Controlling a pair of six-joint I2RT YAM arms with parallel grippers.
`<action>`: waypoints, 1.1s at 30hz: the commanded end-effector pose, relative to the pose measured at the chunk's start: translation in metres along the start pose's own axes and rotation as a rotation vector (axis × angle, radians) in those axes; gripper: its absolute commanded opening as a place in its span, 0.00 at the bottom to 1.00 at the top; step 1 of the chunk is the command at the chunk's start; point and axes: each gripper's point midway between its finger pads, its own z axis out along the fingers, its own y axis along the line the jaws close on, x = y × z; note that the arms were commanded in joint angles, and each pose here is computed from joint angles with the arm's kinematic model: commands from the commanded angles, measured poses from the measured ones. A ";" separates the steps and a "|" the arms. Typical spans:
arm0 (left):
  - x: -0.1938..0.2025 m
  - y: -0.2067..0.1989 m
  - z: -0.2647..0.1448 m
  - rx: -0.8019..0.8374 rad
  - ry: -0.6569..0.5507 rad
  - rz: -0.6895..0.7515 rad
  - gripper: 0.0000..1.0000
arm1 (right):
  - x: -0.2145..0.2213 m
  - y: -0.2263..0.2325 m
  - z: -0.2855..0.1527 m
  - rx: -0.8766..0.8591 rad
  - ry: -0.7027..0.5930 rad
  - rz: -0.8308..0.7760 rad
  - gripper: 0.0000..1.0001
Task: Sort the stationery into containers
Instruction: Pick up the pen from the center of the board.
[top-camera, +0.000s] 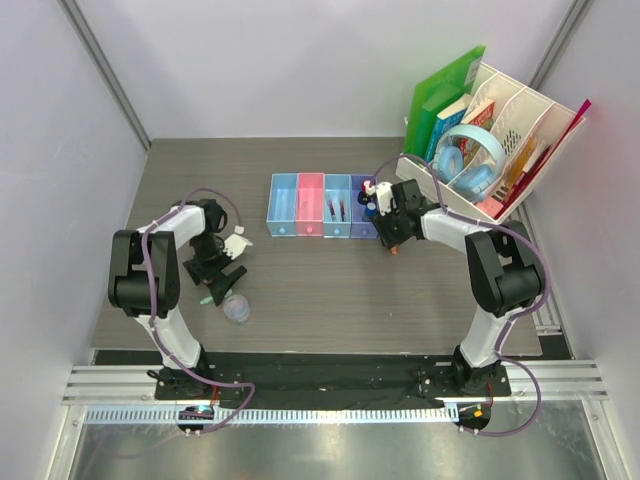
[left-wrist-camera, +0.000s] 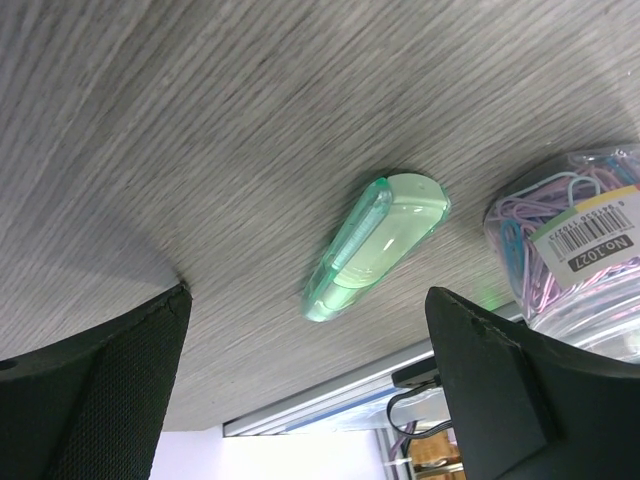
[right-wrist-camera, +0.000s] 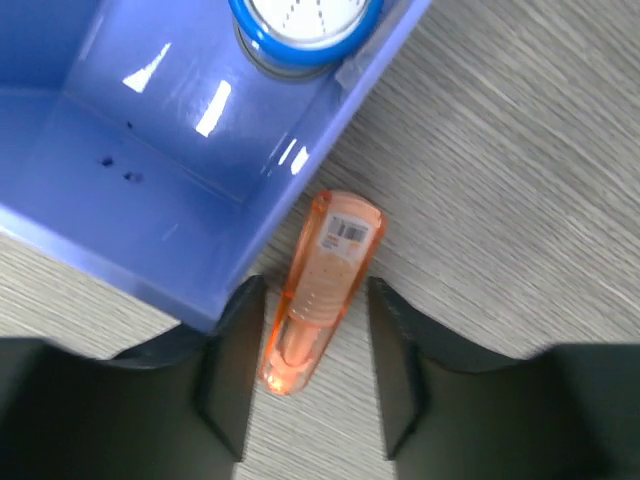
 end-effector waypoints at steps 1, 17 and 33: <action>-0.001 -0.003 0.009 0.050 -0.001 0.053 1.00 | -0.004 0.001 0.011 -0.011 -0.006 0.020 0.44; 0.004 -0.013 0.017 0.098 -0.023 0.171 1.00 | -0.025 -0.018 -0.050 0.078 -0.089 0.043 0.01; -0.037 -0.005 0.025 -0.091 -0.205 0.239 1.00 | -0.061 -0.030 -0.115 0.130 -0.227 0.101 0.02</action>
